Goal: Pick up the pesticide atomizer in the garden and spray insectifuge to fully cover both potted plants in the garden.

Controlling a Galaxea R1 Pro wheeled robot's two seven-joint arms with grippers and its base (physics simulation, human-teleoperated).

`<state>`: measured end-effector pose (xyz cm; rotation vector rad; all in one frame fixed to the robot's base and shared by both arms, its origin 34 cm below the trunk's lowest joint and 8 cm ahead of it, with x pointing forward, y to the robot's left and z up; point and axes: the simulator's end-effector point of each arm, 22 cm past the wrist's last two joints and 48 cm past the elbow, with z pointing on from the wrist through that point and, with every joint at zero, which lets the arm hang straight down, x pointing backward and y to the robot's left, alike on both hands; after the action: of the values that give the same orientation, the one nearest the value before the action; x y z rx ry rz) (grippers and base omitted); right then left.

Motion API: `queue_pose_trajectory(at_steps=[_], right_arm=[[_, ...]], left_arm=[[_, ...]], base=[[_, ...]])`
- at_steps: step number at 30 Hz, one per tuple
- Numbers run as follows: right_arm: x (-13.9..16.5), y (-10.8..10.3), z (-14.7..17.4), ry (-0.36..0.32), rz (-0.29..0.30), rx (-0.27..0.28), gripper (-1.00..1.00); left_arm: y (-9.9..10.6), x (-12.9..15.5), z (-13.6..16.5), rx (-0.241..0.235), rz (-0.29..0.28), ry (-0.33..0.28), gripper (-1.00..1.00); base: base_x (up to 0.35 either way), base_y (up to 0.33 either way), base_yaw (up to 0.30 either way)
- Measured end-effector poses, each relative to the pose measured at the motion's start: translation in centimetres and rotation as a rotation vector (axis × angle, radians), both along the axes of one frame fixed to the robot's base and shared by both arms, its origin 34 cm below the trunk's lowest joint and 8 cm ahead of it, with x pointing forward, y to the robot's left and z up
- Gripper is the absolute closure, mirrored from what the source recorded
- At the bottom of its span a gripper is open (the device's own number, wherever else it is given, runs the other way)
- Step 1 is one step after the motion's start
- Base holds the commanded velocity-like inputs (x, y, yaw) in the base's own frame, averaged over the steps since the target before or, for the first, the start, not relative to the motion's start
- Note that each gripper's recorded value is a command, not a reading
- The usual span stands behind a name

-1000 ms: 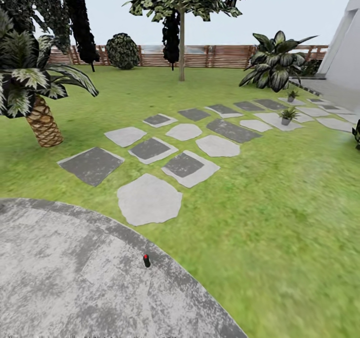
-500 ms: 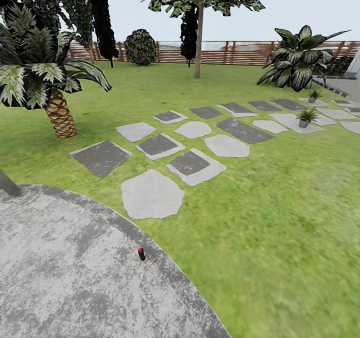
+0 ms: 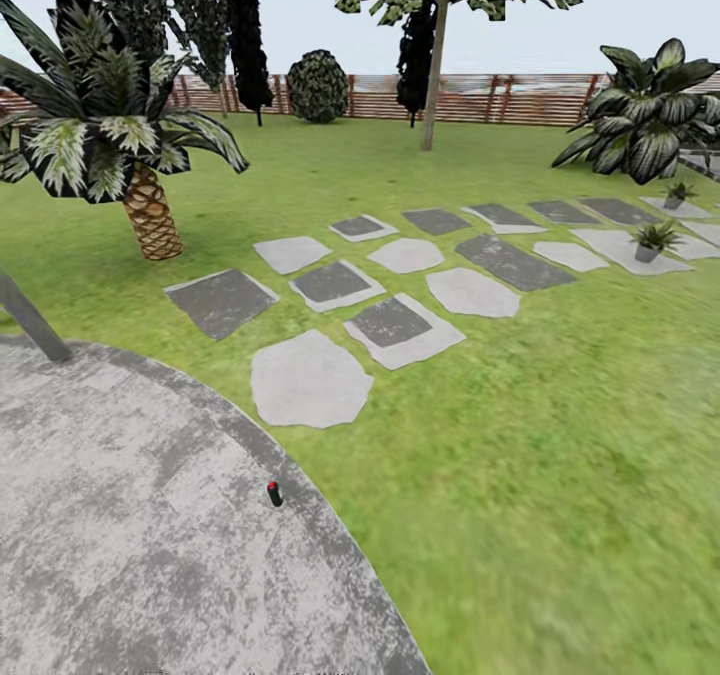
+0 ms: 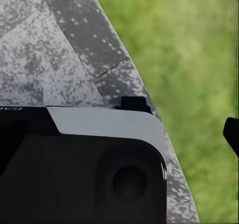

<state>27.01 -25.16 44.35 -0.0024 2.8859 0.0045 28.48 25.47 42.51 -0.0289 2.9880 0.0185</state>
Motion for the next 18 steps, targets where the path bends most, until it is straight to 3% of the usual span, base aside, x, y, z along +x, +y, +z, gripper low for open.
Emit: queue_pose_trajectory(at_steps=[18], right_arm=[[-0.78, -0.02, -0.25, 0.02, 0.003, -0.001, -1.0]], left_arm=[[0.01, -0.79, -0.28, 0.0, 0.0, 0.02, -1.0]], base=[[0.0, -0.349, 0.2]])
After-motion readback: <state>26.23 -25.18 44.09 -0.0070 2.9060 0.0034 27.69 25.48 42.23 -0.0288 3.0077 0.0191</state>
